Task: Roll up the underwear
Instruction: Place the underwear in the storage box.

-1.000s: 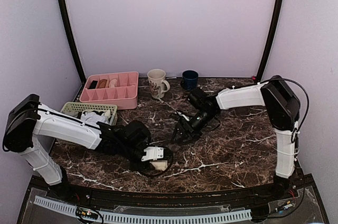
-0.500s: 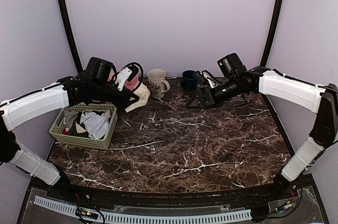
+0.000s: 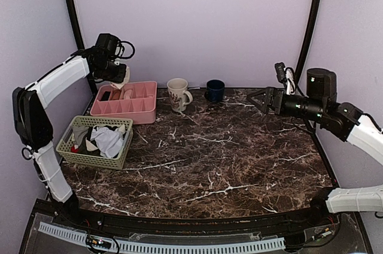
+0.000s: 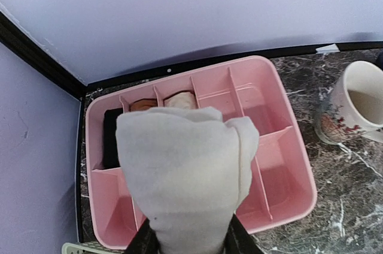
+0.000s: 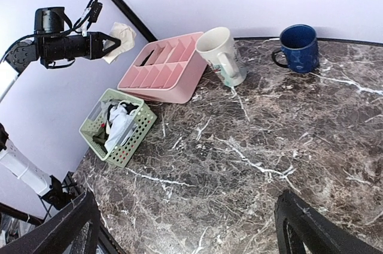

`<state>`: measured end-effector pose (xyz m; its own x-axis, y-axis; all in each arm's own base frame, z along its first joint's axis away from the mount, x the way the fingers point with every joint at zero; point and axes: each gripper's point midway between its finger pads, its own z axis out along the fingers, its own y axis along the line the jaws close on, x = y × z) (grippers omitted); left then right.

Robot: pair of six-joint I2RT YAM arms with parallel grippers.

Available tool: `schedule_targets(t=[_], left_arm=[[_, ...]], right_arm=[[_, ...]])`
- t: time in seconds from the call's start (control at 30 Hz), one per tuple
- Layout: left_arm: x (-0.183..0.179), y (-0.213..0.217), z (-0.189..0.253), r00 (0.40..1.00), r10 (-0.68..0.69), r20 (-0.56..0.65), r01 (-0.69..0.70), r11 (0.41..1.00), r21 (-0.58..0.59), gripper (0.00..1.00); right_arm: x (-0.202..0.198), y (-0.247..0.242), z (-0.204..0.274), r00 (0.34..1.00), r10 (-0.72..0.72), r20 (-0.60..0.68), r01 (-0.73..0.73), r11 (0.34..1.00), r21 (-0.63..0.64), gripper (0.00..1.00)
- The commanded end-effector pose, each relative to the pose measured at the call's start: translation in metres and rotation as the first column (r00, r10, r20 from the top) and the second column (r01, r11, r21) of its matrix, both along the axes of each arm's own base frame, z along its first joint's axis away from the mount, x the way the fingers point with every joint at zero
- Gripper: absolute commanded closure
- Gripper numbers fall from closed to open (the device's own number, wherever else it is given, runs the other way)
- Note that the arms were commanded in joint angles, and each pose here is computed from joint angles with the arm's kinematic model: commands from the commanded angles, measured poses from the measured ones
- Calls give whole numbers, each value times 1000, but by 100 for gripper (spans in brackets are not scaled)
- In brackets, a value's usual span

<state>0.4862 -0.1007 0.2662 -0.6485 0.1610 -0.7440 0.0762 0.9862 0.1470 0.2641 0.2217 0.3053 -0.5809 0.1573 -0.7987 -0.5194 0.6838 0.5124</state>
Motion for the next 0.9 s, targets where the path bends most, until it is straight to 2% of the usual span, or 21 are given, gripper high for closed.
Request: schedule_targets(t=[0.0, 0.1, 0.17, 0.37, 0.6, 0.87], left_arm=[[23, 15, -14, 996, 73, -45, -69, 993, 91, 100], [53, 22, -27, 989, 143, -34, -136, 980, 146, 100], [71, 19, -38, 986, 162, -30, -156, 977, 142, 100], [105, 22, -61, 973, 230, 11, -229, 958, 172, 100], [129, 11, -91, 972, 235, 18, -235, 958, 162, 100], [144, -21, -108, 986, 161, 36, -164, 981, 107, 100]], right_arm=[[24, -17, -2, 988, -154, 7, 154, 988, 5, 0], [28, -12, -12, 989, -142, -37, 140, 989, -44, 1], [32, -11, -24, 987, -146, -67, 141, 987, -72, 0], [45, -1, -38, 982, -143, -127, 136, 989, -66, 1], [54, 13, -52, 975, -95, -200, 82, 994, -70, 0], [61, 20, -55, 969, -57, -240, 43, 997, -64, 0]])
